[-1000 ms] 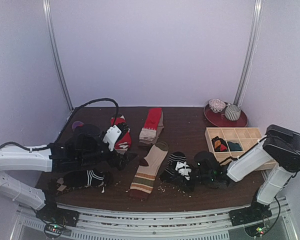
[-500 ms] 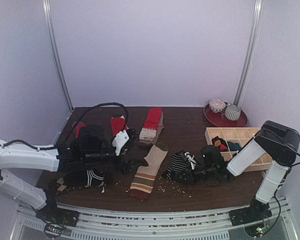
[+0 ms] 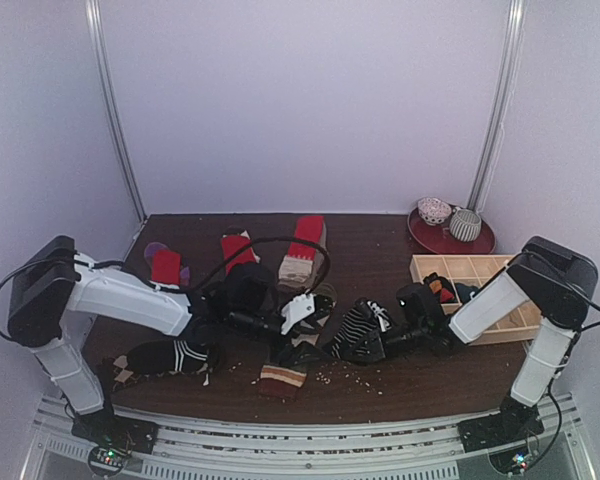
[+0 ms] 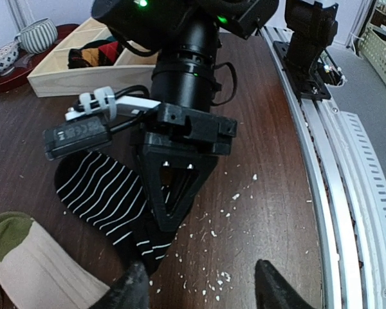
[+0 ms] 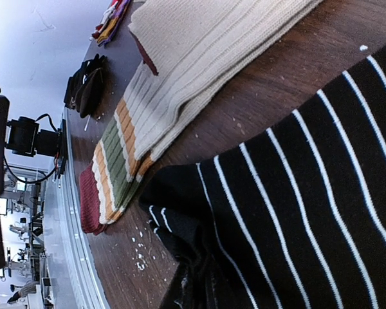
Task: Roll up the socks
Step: Roll a pair of socks at the center of the board.
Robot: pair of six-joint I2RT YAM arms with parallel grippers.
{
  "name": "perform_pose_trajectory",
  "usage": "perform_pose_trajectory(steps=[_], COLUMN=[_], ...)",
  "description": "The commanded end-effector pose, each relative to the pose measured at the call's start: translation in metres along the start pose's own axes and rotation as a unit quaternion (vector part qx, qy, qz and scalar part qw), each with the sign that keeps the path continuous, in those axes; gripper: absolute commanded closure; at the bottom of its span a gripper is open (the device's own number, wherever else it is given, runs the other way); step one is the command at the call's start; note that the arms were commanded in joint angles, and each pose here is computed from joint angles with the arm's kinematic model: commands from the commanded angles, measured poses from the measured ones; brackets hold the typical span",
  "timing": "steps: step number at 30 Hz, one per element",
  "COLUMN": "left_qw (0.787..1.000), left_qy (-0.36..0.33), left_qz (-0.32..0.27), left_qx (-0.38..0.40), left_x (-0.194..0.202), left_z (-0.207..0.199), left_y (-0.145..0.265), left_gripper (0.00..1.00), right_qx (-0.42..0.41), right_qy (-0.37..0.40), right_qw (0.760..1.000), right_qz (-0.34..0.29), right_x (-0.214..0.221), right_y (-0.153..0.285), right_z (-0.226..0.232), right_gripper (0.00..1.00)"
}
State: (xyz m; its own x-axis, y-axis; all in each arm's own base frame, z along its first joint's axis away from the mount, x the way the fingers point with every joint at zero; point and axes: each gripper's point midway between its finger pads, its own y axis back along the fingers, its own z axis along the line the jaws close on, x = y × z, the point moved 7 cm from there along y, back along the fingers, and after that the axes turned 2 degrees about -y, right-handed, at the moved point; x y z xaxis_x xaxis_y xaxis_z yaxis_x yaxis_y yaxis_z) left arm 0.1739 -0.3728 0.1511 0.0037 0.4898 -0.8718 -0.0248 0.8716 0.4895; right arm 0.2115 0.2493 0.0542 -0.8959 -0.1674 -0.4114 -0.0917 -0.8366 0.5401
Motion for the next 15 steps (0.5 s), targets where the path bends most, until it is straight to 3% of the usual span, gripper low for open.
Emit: perform_pose_trajectory(steps=[1, 5, 9, 15], left_qw=[0.999, 0.999, 0.999, 0.999], left_qy=[-0.033, -0.035, -0.030, -0.023], left_qz=[-0.009, 0.002, 0.012, 0.018], left_qx=[0.041, 0.038, 0.030, 0.031], left_x=[-0.008, 0.001, 0.013, 0.027], left_z=[0.001, 0.007, 0.012, 0.015], left_y=[-0.022, -0.041, -0.055, -0.068], left_gripper=[0.48, 0.49, 0.57, 0.56], right_qx=[0.089, 0.089, 0.088, 0.087], right_qy=[-0.077, -0.079, -0.079, -0.085], right_qw=[0.990, 0.990, 0.990, 0.990], right_qz=[0.076, 0.074, 0.075, 0.075], right_x=[0.042, 0.043, 0.043, 0.047], right_y=[0.004, 0.005, 0.006, 0.009], right_z=[-0.035, -0.035, -0.035, -0.037], right_gripper=[0.93, 0.94, 0.94, 0.94])
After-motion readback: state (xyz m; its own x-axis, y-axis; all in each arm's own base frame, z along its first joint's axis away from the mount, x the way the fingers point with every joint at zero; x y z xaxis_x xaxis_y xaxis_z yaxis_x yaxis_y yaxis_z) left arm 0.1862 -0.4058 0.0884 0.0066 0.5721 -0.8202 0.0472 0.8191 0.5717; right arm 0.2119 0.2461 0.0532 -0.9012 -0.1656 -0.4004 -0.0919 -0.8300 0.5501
